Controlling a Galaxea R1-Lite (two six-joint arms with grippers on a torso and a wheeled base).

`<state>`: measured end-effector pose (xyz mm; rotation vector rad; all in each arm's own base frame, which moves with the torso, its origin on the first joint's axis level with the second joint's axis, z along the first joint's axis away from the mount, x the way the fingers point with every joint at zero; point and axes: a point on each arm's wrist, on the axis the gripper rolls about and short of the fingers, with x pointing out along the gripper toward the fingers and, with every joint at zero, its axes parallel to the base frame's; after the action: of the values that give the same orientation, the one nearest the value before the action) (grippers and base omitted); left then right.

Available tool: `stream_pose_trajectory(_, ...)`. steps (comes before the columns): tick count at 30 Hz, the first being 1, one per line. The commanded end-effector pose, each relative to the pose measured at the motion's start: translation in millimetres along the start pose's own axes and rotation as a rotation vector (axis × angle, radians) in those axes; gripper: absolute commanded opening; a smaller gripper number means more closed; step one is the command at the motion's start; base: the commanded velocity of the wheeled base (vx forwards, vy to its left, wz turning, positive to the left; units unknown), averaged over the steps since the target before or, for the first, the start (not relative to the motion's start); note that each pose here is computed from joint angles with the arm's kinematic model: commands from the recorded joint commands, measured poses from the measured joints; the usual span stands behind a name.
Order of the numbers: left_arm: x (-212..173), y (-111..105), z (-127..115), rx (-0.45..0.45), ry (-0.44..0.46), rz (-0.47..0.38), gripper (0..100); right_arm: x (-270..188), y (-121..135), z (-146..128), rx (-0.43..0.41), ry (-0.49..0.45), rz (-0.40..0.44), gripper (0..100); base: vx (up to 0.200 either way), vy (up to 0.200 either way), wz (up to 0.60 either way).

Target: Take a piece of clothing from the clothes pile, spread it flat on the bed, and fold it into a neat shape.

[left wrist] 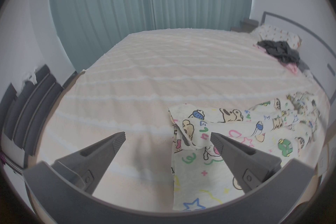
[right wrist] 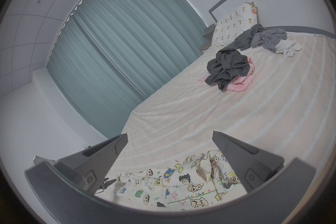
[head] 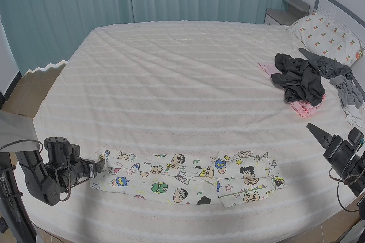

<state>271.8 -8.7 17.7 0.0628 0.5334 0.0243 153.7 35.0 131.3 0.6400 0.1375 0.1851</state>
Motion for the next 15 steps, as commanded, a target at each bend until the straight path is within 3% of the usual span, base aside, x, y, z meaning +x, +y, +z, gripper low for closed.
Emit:
stream_pose_trajectory(1,7,-18,-6,0.069,0.030,-0.025,100,-6,4,-2,-0.018,0.001,0.021,100,0.000,0.000,0.00)
stream_pose_trajectory(15,19,-31,-13,0.158,0.057,0.032,100,-6,4,-4,-0.018,0.011,0.025,100,0.000,0.000,0.00)
